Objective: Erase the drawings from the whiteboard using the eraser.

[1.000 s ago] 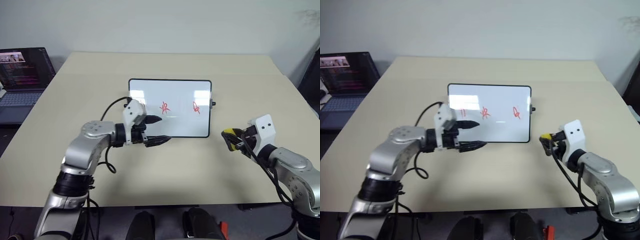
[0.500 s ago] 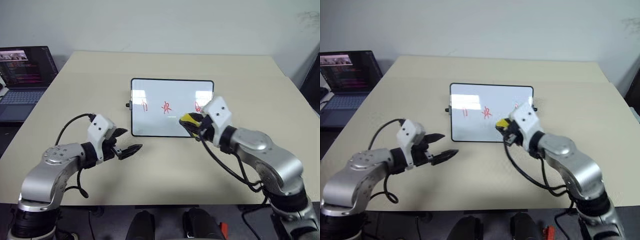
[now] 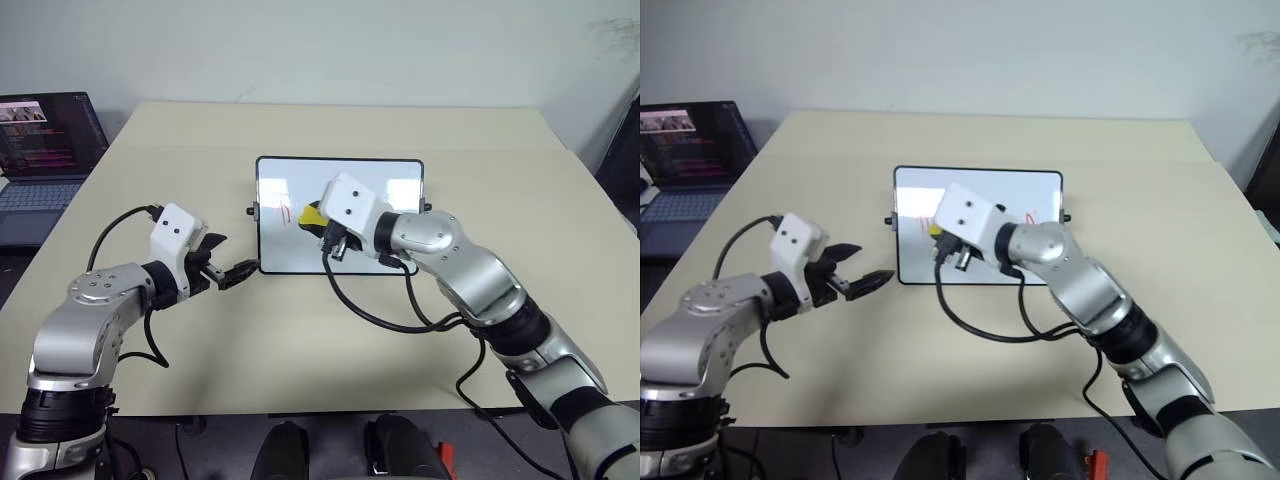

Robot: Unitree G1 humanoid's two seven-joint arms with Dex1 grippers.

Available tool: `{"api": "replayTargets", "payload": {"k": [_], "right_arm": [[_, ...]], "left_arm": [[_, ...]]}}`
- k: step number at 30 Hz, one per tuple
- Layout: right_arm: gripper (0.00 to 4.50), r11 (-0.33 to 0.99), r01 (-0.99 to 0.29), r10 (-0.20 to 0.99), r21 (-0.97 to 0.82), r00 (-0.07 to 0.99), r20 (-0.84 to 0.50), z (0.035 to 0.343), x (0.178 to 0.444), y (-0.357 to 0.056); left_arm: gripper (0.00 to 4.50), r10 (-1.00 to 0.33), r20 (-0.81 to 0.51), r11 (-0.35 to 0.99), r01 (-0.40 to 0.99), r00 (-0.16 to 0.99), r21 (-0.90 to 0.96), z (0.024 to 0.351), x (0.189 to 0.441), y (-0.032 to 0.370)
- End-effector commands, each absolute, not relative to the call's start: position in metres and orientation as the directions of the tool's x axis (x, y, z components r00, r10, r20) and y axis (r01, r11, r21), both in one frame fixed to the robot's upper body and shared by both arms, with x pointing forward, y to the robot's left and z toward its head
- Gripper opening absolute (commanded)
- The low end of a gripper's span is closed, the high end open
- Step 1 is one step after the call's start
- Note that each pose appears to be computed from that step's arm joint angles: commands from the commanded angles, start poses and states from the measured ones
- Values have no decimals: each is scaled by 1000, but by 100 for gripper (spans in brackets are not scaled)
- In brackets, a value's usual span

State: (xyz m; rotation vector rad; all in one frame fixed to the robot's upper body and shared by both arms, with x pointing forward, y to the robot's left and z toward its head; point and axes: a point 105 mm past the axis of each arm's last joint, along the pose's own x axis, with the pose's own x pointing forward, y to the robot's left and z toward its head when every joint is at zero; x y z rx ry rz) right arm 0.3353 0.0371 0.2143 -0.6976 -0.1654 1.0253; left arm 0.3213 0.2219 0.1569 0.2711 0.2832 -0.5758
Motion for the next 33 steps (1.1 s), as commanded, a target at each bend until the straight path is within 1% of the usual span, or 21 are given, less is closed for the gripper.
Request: {"api": "replayTargets", "payload": {"k": [1,6,12,18,23,28,33], "right_arm": [[110,291,-659,846,-694,515,-135,233,341,58],[108,254,-612,849,-749,512,-130,237,350,71],[103,265,-529,832,-806,548,-85,239,371,88],[100,248,-471,805,-846,586,-90,232,390,94],[100,233,-448,794,-863,600,-97,225,397,100],[100,157,-482,768,-862,609,-201,200,403,96],[100,83,-568,736,-819,589,-334,174,405,85]], "left_arm": [[450,-501,-309,789,573,808,220,170,326,221],[450,-495,-310,787,570,812,235,171,332,226],[450,-504,-308,782,578,807,235,169,336,225],[450,-520,-312,772,594,795,227,165,333,220],[450,-527,-316,767,601,789,222,162,331,217],[450,-541,-309,758,613,782,223,163,332,212],[450,-541,-305,758,612,784,227,164,334,213]]}}
